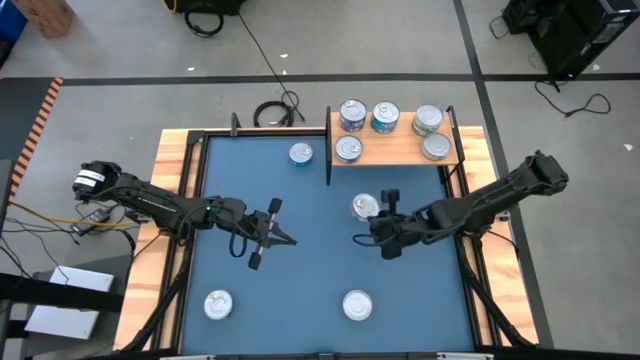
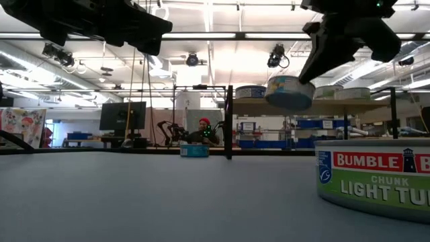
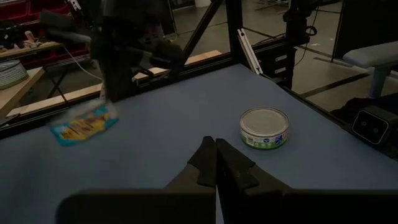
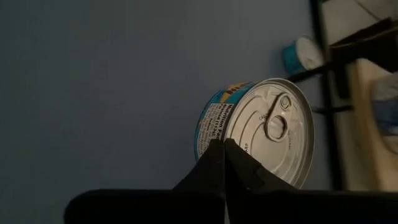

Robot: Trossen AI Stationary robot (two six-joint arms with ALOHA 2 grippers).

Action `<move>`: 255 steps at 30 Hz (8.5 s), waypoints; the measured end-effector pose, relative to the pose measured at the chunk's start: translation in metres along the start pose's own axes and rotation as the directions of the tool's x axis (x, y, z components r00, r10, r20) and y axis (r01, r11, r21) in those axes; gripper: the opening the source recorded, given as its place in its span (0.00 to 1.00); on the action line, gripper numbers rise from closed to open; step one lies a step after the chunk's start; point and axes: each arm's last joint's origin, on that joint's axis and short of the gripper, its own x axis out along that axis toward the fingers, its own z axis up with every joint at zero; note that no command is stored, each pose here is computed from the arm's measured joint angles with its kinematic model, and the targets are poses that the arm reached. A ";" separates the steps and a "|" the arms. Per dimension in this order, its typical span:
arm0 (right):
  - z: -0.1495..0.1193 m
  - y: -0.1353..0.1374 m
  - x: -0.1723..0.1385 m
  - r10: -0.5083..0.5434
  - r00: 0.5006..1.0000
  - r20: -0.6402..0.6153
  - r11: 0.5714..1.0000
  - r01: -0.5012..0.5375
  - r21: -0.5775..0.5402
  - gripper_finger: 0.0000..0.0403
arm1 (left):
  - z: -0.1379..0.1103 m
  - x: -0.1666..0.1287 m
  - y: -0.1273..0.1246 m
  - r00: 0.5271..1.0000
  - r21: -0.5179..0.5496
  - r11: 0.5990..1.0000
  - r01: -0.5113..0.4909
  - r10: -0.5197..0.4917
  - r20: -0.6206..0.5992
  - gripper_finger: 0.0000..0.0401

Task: Stack canned seafood by type on shelf
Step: Put the center light blue tuna can on the shelf and align it with the other light blue tuna cans, then adjust the front green tuna can on the shelf, then stack the blue tuna can on top of the blue tuna can on the shelf

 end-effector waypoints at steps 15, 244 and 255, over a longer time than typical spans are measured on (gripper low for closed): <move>0.029 -0.052 -0.039 -0.221 0.972 -0.080 0.974 0.216 -0.066 0.00 | 0.000 0.000 0.000 1.000 0.000 1.000 0.000 0.000 0.000 0.00; 0.015 0.011 -0.056 -0.157 0.950 0.271 0.922 0.043 0.385 0.03 | -0.021 -0.007 -0.130 0.498 -0.382 0.918 -0.108 -0.282 -0.820 0.00; 0.015 0.012 -0.057 -0.152 0.949 0.276 0.924 0.037 0.381 0.03 | -0.009 0.001 -0.139 0.513 -0.468 0.873 0.136 -0.466 -0.721 0.00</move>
